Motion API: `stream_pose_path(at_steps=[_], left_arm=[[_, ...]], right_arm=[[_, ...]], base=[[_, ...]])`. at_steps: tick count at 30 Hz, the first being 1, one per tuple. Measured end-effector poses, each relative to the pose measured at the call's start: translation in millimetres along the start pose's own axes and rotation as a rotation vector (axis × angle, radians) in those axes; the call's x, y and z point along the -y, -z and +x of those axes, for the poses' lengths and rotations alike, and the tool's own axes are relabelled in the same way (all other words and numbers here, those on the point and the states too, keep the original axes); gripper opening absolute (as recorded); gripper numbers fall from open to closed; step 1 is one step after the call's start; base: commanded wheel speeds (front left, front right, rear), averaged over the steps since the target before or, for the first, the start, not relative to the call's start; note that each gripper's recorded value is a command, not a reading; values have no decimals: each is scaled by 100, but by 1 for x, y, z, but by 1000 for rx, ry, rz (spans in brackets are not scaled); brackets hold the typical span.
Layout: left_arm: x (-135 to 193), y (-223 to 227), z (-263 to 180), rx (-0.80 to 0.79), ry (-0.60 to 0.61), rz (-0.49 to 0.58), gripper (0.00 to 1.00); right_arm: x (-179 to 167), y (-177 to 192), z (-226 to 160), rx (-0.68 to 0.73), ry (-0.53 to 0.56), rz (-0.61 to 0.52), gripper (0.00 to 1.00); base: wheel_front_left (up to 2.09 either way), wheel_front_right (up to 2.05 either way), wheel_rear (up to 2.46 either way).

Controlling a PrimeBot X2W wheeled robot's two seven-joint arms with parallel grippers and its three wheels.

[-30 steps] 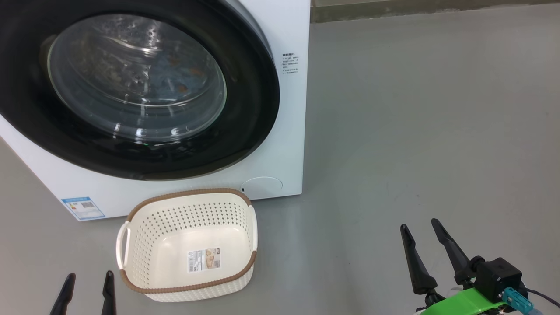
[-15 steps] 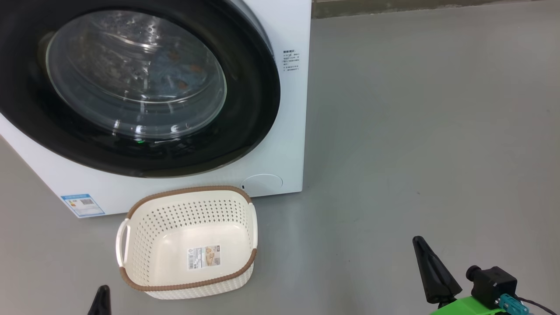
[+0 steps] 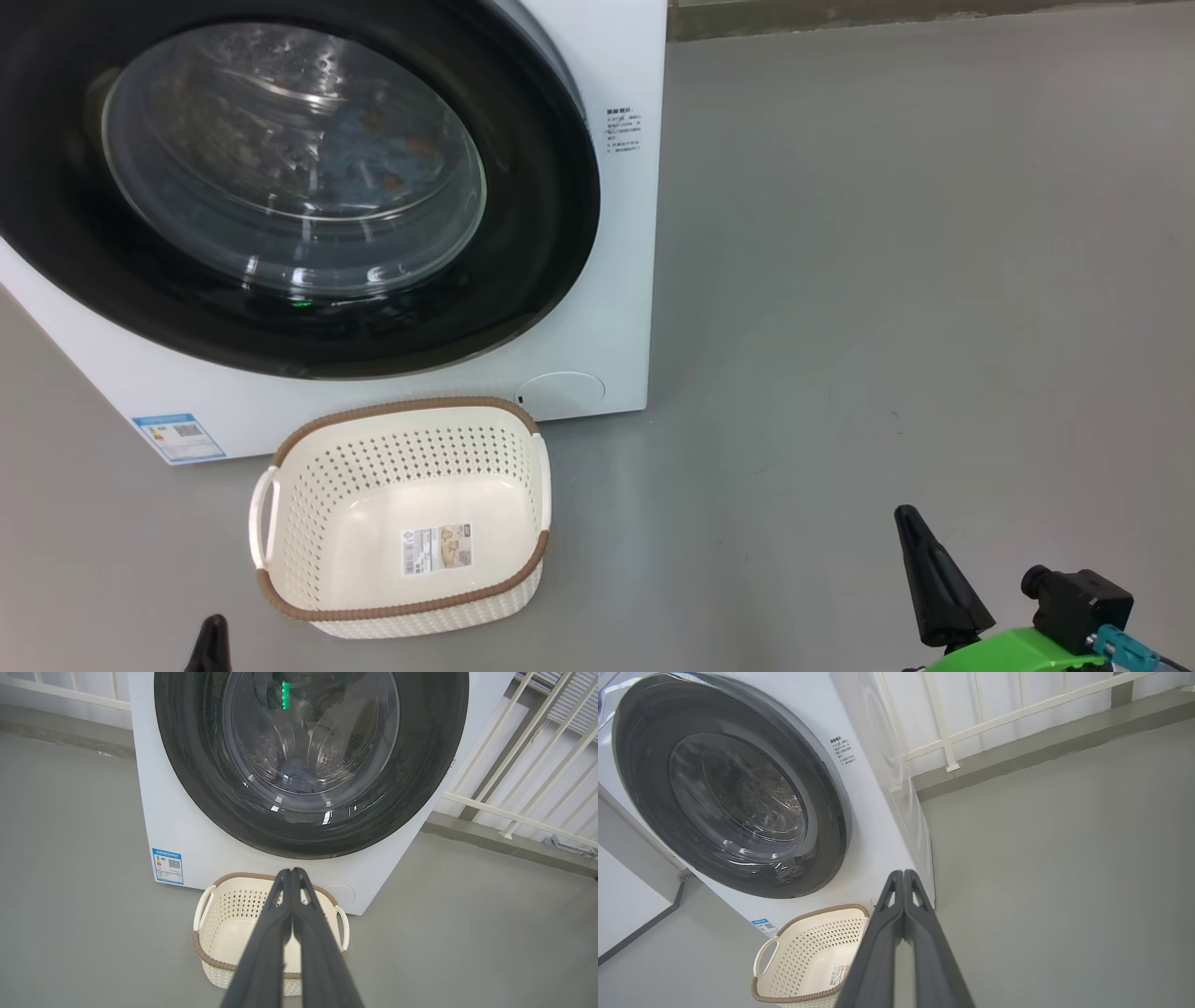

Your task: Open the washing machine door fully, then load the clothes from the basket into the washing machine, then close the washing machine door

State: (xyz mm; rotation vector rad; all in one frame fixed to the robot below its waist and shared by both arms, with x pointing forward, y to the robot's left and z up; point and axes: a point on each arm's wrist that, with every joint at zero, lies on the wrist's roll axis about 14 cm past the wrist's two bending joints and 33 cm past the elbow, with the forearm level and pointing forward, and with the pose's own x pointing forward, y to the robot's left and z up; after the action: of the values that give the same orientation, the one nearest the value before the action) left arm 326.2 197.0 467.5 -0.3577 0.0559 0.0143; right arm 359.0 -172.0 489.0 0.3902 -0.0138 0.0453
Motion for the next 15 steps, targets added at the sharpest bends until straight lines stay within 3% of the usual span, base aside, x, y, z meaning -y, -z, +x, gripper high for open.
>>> stream_pose_path(at_steps=[15], left_arm=[[-2, -2, 8, 1, -24, -168, 0]], right_arm=[[9, 2, 0, -15, 42, 158, 0]], base=[[0, 0, 0]])
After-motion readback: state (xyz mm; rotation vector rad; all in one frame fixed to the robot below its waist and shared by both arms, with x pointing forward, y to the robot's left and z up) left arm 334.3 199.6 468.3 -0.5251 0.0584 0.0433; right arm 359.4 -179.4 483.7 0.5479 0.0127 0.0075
